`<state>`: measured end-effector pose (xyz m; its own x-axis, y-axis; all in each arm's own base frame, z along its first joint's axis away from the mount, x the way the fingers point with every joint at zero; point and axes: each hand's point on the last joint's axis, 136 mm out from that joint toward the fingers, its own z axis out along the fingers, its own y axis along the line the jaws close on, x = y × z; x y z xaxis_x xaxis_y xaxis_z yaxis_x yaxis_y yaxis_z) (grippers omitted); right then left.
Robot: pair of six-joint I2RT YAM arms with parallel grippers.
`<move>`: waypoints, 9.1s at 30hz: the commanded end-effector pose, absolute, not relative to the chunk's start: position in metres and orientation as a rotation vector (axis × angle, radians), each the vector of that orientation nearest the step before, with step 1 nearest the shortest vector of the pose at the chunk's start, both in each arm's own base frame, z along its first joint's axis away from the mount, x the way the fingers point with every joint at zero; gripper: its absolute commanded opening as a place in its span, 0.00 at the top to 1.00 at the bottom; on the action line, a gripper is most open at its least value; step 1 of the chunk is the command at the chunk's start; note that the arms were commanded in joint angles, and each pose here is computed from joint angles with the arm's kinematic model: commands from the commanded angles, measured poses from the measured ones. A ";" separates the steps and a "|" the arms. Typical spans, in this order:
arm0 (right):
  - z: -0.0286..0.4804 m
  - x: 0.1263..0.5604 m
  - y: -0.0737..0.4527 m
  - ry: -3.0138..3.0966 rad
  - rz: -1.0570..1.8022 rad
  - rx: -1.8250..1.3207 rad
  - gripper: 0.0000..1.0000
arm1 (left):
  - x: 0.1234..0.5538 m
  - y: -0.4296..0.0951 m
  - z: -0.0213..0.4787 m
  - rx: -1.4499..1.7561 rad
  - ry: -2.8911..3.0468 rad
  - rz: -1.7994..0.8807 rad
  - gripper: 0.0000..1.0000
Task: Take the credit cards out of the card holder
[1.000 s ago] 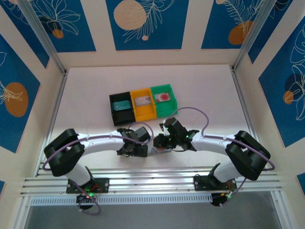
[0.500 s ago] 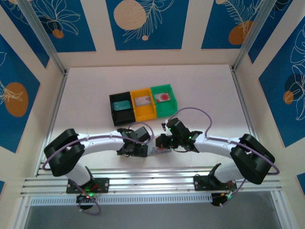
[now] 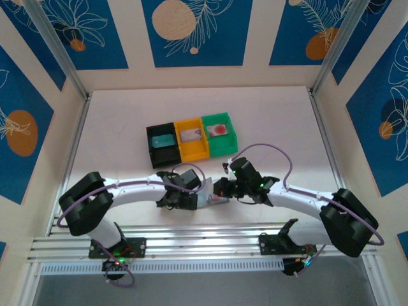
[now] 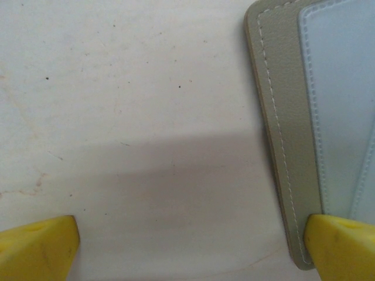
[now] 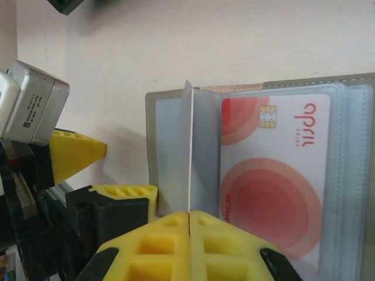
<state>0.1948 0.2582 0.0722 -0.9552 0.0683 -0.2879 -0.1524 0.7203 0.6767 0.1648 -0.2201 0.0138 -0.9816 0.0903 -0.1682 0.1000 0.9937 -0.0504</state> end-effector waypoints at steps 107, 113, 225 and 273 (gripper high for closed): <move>0.166 0.097 0.302 2.138 1.740 -0.919 1.00 | 0.120 -0.287 0.190 0.684 2.173 -1.324 0.99; 0.162 0.101 0.301 2.172 1.703 -0.887 1.00 | 0.123 -0.285 0.190 0.645 2.167 -1.315 1.00; 0.203 0.070 0.272 1.888 1.767 -0.989 1.00 | 0.081 -0.255 0.214 0.749 2.098 -1.441 0.22; 0.199 0.070 0.308 1.928 1.805 -1.107 1.00 | 0.091 -0.262 0.218 0.605 1.977 -1.560 1.00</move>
<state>0.0650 0.3010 0.1816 -0.7035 -0.3670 -0.6086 -0.6397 -0.0460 0.7672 0.0790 -0.2623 0.2011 -0.7801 0.1062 -0.6166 0.6222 0.2351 -0.7467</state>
